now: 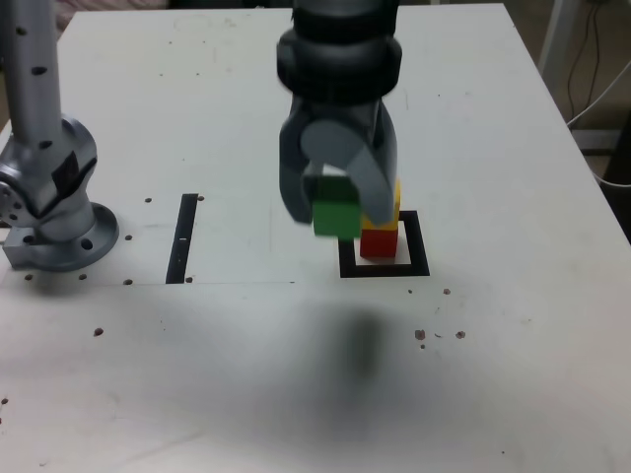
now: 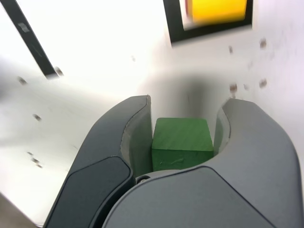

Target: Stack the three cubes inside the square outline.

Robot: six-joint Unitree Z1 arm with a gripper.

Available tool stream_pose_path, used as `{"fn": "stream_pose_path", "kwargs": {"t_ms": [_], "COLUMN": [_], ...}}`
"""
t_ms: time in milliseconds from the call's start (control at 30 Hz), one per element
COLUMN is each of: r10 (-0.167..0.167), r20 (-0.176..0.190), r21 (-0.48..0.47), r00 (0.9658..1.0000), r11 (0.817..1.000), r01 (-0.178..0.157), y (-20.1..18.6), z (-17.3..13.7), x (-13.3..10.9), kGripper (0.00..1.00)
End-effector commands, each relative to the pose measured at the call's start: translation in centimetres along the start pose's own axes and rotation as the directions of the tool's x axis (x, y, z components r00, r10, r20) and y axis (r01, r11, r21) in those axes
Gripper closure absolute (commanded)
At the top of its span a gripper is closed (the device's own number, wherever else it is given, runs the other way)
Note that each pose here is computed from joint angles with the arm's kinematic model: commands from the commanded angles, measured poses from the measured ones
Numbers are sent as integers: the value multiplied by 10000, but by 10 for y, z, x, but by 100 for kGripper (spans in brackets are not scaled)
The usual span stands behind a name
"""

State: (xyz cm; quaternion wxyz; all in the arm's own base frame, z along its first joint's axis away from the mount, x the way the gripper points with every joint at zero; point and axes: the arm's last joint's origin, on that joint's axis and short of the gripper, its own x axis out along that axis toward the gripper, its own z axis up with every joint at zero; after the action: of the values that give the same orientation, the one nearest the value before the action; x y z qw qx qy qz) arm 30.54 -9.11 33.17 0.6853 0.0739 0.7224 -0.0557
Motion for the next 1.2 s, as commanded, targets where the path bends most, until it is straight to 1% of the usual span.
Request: {"fn": "stream_pose_path", "kwargs": {"t_ms": [0, 167, 367, 533, 733, 867, 1167], "r10": [-13, 4, 159, 231, 165, 172, 381], "r20": [65, -23, -322, -435, -626, -683, -837], "r21": [0, -250, -367, -479, -568, -578, -717], "r00": [10000, 10000, 9994, 9988, 9979, 9975, 9958], "r11": [10000, 9997, 9992, 9985, 9982, 9981, 9964], "r01": [13, -5, -171, -252, -201, -212, -442], "y": [18, 49, 71, 76, 77, 79, 88], "z": [2, 10, 15, 19, 28, 35, 41], "x": [-4, 0, 2, 4, 11, 16, 22], "kGripper": [86, 86, 86, 85, 84, 84, 84]}}
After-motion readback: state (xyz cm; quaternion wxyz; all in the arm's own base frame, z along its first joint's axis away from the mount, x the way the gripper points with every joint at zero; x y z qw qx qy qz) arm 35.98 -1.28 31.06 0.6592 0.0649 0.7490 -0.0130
